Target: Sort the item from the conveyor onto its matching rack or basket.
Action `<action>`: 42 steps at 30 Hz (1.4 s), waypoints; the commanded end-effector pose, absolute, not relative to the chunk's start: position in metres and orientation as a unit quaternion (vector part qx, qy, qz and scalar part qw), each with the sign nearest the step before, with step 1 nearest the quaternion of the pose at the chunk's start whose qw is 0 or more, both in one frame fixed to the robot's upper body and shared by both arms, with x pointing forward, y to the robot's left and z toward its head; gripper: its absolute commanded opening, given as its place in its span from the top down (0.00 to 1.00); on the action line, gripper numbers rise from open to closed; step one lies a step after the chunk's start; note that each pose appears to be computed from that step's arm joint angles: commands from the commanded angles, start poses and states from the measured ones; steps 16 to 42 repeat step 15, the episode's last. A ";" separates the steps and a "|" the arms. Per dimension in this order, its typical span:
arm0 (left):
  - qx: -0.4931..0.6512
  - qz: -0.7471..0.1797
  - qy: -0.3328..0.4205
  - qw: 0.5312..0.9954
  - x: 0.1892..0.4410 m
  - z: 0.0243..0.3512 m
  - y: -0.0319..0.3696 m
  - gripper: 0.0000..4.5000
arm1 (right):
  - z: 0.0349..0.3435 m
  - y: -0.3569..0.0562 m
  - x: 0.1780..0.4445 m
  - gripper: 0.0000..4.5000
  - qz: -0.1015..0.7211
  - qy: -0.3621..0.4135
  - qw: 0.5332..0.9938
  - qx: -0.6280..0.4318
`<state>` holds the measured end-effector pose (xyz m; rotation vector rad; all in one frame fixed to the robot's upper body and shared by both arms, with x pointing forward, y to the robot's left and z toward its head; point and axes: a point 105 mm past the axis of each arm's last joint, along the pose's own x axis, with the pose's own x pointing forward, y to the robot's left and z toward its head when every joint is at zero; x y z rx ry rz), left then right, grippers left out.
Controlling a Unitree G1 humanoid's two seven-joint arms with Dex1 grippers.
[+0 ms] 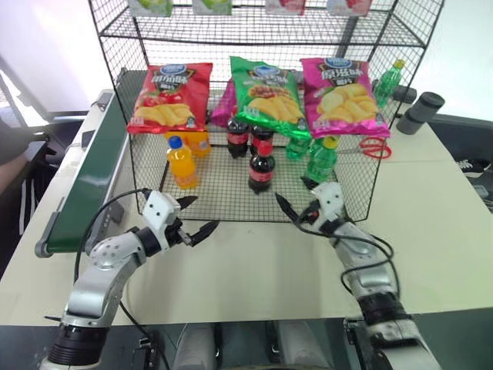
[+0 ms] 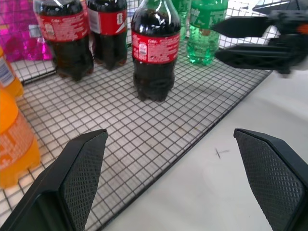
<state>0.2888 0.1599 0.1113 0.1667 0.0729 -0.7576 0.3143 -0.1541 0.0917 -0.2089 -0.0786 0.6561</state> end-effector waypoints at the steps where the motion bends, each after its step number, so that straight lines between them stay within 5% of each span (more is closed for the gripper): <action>1: 0.096 -0.346 0.023 0.933 0.291 0.122 0.180 0.00 | 0.132 -0.164 0.294 0.01 0.351 -0.072 0.929 -0.094; 11: 0.104 -0.328 0.041 0.938 0.291 0.115 0.205 0.00 | 0.150 -0.207 0.269 0.01 0.330 -0.026 0.938 -0.098; 42: 0.082 -0.344 0.045 0.934 0.289 0.112 0.201 0.00 | 0.150 -0.207 0.269 0.01 0.330 -0.023 0.938 -0.101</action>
